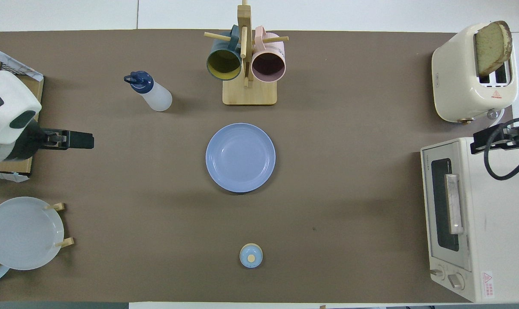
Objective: Put bread on plate and add seasoning
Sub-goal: 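Reach the right gripper to the bread in the toaster while the left gripper advances, then grasp the bread slice and lift it from the toaster with the right gripper, then lower the bread onto the blue plate and open the right gripper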
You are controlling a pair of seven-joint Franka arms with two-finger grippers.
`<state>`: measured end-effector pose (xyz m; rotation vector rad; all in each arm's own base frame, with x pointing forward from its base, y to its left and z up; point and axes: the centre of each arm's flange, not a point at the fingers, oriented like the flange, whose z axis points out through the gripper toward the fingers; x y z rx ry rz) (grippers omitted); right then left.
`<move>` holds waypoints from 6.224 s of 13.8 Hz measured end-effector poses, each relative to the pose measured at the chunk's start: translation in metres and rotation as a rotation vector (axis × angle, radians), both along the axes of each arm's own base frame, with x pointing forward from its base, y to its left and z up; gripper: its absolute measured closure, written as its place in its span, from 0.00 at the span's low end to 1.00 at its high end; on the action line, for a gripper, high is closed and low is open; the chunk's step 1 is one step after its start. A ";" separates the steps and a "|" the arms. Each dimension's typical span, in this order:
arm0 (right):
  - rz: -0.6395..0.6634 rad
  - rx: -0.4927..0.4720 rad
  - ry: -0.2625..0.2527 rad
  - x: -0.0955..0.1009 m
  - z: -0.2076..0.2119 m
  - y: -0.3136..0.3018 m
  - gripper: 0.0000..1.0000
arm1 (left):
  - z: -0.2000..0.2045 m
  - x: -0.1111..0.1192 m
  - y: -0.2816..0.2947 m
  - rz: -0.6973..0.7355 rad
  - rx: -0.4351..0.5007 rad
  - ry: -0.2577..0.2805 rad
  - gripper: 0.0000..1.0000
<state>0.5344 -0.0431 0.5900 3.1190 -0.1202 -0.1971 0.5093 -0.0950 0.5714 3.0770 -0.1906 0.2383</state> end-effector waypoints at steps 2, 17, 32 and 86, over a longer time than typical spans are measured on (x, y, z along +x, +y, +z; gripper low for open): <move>-0.001 -0.001 -0.012 0.001 0.001 -0.001 0.00 | -0.016 -0.007 -0.012 -0.007 -0.015 -0.050 0.00; 0.026 -0.094 -0.548 0.115 -0.076 -0.066 0.00 | -0.159 -0.053 -0.047 0.002 -0.125 -0.457 0.00; 0.105 -0.144 -0.604 0.141 -0.115 -0.098 0.12 | -0.253 -0.036 -0.064 0.026 -0.182 -0.542 0.00; 0.108 0.217 -0.450 -0.031 -0.229 0.417 0.93 | -0.293 0.097 -0.078 0.072 -0.051 -0.736 0.00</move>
